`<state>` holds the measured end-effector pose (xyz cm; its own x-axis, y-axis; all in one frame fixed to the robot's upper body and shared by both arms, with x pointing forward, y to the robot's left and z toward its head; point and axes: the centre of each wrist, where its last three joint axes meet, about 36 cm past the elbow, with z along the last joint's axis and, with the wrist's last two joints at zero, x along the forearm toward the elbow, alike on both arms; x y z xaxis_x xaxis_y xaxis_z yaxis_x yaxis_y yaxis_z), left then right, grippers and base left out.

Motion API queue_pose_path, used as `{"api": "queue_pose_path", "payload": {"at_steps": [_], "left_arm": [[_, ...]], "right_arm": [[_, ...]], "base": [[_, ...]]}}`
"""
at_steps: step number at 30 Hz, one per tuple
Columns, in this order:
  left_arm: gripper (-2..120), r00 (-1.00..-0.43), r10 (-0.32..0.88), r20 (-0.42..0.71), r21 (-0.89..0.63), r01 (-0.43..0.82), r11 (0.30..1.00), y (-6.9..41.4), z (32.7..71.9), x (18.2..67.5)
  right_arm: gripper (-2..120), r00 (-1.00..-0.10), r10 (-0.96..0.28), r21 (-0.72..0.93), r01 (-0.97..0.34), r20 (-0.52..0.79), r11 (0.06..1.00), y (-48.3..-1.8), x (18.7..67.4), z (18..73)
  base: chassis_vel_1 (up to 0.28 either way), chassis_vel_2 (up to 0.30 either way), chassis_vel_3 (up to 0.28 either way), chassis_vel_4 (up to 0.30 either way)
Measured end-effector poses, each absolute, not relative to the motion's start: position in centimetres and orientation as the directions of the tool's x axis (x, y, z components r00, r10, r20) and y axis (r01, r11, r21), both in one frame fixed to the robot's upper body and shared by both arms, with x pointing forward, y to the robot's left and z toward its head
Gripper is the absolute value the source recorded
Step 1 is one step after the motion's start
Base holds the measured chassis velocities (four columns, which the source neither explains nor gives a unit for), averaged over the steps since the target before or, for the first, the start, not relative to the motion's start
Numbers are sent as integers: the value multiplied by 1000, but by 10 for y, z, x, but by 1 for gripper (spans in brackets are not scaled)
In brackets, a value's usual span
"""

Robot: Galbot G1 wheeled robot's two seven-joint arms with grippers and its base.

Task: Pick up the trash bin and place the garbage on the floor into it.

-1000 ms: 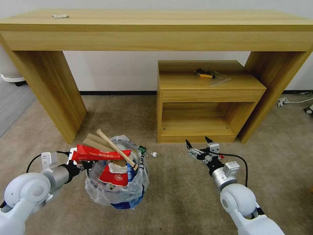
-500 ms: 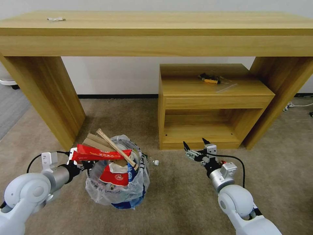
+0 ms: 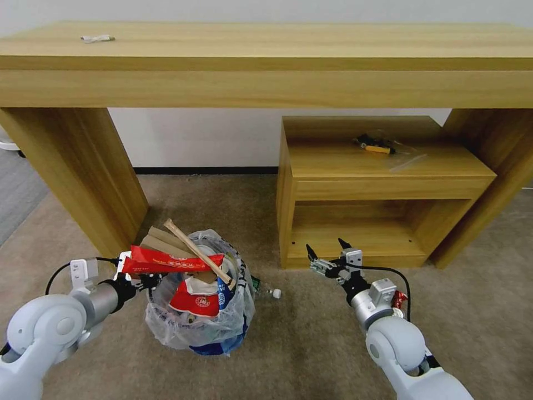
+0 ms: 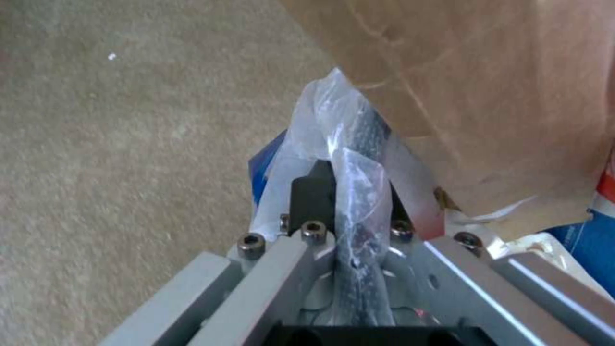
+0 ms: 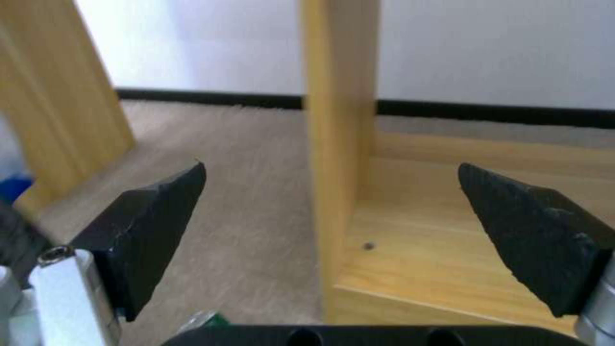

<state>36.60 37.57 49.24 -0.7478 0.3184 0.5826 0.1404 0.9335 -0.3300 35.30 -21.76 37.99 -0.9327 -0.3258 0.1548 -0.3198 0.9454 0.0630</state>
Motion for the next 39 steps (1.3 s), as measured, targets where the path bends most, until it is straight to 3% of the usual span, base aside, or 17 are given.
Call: {"api": "queue_pose_path", "payload": {"at_steps": [6, 15, 26, 39], "left_arm": [[0, -749, 316, 583, -329, 138, 934, 376, 493, 366], [0, -752, 308, 583, -327, 130, 936, 379, 493, 364], [0, -758, 294, 582, -316, 121, 941, 384, 496, 367], [0, -751, 289, 594, -284, 141, 948, 387, 507, 375]], "right_arm": [[100, -912, -365, 82, -356, 186, 931, -199, 347, 367], [100, -885, -379, 107, -363, 272, 925, -210, 374, 345], [100, -663, -526, 77, -581, 533, 811, -282, 416, 284], [100, -502, -571, 25, -736, 649, 676, -321, 440, 251]], "base": [[6, 179, -1, -170], [21, 79, -11, -67], [0, 0, 0, 0], [0, 0, 0, 0]]}}
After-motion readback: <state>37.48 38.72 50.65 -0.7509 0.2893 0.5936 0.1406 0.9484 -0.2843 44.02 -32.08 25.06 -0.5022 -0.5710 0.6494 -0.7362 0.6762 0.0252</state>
